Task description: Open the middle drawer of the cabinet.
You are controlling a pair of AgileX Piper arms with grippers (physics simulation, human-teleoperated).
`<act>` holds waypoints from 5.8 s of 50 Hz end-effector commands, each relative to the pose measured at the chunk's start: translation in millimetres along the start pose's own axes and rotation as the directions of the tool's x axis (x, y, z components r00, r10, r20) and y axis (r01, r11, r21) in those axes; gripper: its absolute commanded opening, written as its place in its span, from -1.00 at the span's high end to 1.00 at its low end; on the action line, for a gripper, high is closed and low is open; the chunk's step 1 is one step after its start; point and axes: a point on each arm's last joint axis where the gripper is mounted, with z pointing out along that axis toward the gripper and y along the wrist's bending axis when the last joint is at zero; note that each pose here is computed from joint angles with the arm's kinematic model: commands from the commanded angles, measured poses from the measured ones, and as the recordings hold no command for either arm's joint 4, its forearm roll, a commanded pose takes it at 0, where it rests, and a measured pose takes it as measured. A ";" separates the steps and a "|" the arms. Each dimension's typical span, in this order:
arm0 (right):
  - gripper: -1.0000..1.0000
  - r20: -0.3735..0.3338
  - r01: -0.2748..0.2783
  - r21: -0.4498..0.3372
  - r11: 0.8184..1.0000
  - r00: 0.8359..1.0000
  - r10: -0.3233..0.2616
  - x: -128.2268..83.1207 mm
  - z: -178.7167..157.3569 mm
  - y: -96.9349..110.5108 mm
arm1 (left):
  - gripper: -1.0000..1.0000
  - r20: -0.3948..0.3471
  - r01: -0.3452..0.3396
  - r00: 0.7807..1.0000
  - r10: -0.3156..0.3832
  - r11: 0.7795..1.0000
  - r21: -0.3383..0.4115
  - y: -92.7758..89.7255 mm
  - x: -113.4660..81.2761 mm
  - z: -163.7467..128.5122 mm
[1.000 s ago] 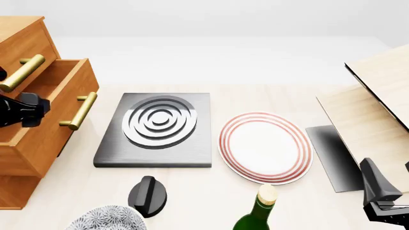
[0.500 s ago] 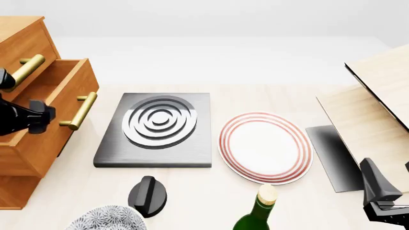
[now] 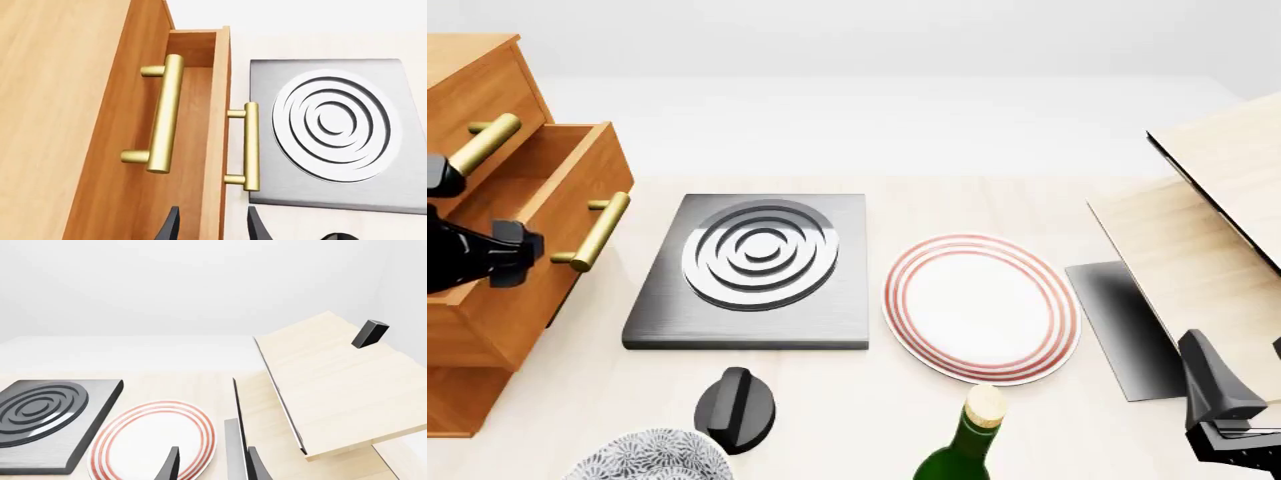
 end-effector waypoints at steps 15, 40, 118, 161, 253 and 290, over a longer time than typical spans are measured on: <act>-1.00 0.009 0.005 0.000 1.000 1.000 -0.005 -0.5 -1.5 0.0 | -1.00 -0.060 0.035 0.998 -0.034 0.999 0.025 -6.6 10.9 15.0; -1.00 0.009 0.005 0.000 1.000 1.000 -0.005 -0.5 -1.5 0.0 | -1.00 -0.095 0.035 0.995 -0.029 0.997 0.062 -17.1 16.8 25.0; -1.00 0.009 0.005 0.000 1.000 1.000 -0.005 -0.5 -1.5 0.0 | -1.00 -0.080 -0.044 0.995 0.060 0.980 0.195 -53.0 16.0 23.8; -1.00 0.009 0.005 0.000 1.000 1.000 -0.005 -0.5 -1.5 0.0 | -1.00 -0.069 -0.077 0.993 0.097 0.966 0.248 -67.9 13.9 21.8; -1.00 0.009 0.005 0.000 1.000 1.000 -0.005 -0.5 -1.5 0.0 | -1.00 0.011 -0.167 0.984 0.177 0.905 0.391 -107.6 3.7 3.7; -1.00 0.009 0.005 0.000 1.000 1.000 -0.005 -0.5 -1.5 0.0 | -1.00 0.082 -0.186 0.983 0.167 0.899 0.396 -100.8 -0.5 -17.9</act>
